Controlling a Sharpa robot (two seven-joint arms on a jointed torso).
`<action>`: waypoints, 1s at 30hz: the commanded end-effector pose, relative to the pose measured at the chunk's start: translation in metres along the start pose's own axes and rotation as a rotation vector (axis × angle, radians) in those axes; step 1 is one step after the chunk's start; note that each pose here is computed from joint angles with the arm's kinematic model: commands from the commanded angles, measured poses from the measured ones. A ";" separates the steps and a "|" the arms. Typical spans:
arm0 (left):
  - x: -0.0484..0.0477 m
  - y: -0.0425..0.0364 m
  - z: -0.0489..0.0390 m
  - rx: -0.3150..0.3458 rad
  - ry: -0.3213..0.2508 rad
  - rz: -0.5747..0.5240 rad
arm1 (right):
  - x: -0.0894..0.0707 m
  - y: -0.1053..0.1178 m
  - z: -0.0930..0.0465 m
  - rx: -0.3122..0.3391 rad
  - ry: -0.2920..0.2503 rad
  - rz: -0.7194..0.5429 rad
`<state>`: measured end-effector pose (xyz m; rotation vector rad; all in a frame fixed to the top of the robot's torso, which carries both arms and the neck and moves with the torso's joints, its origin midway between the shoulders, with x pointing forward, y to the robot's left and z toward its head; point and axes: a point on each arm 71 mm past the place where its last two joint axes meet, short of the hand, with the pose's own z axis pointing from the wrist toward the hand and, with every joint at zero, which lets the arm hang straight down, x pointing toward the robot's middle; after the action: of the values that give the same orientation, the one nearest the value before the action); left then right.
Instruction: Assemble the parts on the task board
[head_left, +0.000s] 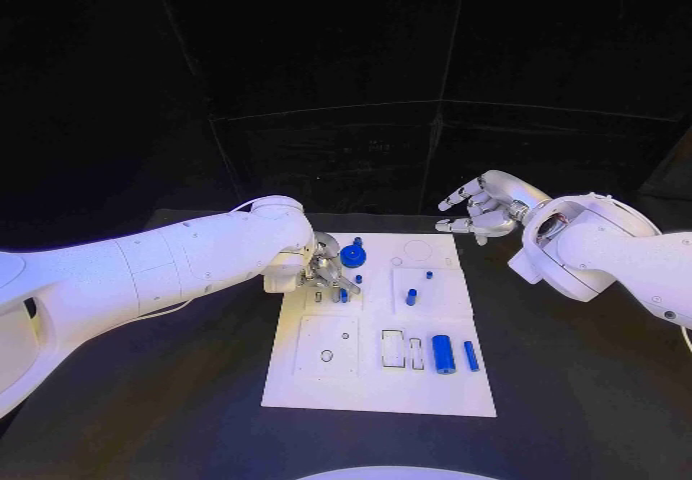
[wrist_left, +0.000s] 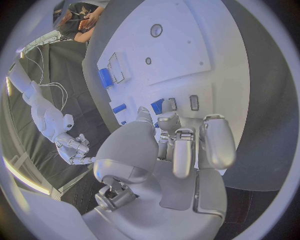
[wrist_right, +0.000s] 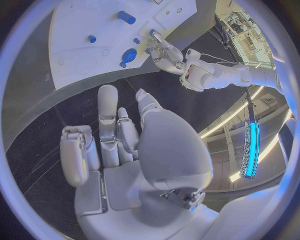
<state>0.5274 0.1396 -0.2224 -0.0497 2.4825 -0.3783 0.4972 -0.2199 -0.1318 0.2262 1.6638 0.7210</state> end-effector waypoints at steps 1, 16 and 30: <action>-0.0019 -0.0016 -0.0005 -0.005 -0.017 0.002 | 0.000 0.001 0.001 -0.003 0.007 -0.008; -0.0011 -0.0015 0.0007 -0.016 0.014 0.031 | 0.002 0.003 0.003 -0.005 0.016 -0.009; -0.0018 -0.0054 0.0009 -0.002 -0.006 0.009 | 0.003 0.004 0.004 -0.007 0.021 -0.009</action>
<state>0.5284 0.1349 -0.2215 -0.0250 2.4876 -0.3693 0.4989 -0.2155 -0.1332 0.2170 1.6785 0.7225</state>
